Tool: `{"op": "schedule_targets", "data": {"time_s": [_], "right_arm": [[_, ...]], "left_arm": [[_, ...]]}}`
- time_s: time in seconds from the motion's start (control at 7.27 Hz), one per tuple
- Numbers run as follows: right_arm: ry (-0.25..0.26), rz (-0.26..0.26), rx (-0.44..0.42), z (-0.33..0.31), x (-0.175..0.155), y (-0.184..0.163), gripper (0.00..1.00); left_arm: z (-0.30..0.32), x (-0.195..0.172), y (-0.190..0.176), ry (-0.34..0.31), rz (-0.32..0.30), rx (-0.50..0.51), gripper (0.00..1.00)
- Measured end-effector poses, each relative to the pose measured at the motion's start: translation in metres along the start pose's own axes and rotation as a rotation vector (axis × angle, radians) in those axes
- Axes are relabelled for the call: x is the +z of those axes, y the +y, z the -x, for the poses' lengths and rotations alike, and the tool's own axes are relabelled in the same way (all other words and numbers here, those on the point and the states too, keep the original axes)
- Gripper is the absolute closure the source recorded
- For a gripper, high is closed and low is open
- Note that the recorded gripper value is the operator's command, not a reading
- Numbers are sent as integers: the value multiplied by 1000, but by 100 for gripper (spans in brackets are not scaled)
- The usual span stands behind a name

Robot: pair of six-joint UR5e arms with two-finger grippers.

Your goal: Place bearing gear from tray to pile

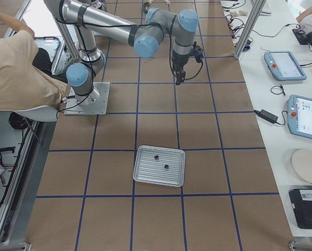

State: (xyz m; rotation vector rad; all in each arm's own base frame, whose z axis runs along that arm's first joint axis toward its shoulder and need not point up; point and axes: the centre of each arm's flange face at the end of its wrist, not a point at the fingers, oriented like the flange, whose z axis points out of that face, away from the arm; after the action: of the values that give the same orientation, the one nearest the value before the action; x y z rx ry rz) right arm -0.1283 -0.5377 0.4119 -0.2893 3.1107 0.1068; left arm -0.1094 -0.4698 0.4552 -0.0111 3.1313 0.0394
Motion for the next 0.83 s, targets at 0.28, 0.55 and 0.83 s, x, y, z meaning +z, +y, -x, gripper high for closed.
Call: {"op": "schedule_targets", "data": {"time_s": [0.28, 0.55, 0.83], "right_arm": [[-45, 39, -38, -123, 74, 37, 0], [-41, 62, -55, -198, 149, 85, 0], [-59, 47, -34, -231, 196, 110, 0]], "left_arm": [[-2, 4, 3, -1, 5, 2, 0], [-3, 4, 3, 0, 0, 3, 0], [-1, 6, 1, -2, 1, 1, 0]]}}
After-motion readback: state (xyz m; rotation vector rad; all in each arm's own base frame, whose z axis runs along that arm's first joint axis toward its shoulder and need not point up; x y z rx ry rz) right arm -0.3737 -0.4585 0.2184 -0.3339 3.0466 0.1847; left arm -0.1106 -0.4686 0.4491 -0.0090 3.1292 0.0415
